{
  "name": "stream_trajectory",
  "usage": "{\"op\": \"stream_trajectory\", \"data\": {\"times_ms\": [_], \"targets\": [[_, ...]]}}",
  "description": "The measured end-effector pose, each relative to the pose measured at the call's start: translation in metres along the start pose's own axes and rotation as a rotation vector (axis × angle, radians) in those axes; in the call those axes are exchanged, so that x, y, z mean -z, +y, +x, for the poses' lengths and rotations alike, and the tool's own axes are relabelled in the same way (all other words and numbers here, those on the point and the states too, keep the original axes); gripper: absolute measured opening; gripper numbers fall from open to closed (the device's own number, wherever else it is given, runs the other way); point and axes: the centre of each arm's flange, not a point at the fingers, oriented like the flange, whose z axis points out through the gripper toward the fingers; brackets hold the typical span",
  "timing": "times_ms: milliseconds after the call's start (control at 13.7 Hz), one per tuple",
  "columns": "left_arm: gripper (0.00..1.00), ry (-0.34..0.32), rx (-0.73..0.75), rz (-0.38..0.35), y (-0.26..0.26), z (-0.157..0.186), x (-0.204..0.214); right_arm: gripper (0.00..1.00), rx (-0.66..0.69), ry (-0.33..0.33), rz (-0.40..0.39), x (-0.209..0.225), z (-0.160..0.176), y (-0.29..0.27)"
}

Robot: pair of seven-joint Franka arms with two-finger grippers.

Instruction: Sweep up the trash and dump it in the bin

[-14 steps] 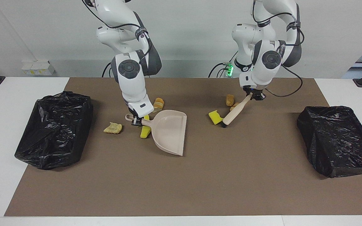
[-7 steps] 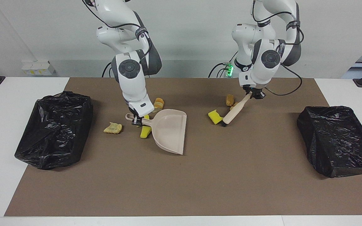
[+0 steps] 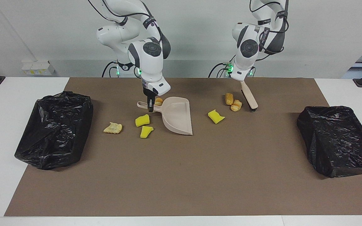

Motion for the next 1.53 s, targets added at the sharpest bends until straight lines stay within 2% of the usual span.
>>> {"op": "stream_trajectory", "data": {"times_ms": [146,364,801,1092,1529], "targets": [[0.26,0.002,0.065,-0.080,0.018,-0.008,-0.002,0.33,0.000,-0.001,0.000,0.000,0.000,-0.001],[0.26,0.040,0.088,-0.175,0.042,-0.010,-0.004,0.33,-0.002,-0.002,0.001,-0.001,-0.001,-0.001],[0.26,0.107,0.086,-0.299,0.101,0.009,0.012,0.33,-0.017,0.000,0.000,-0.004,-0.003,-0.001],[0.26,0.140,0.020,-0.306,0.142,0.015,0.018,0.33,-0.028,0.006,0.007,-0.006,-0.006,-0.001],[0.26,0.159,-0.054,-0.308,0.149,0.011,0.024,0.33,-0.059,0.020,0.024,-0.009,-0.012,0.000]]}}
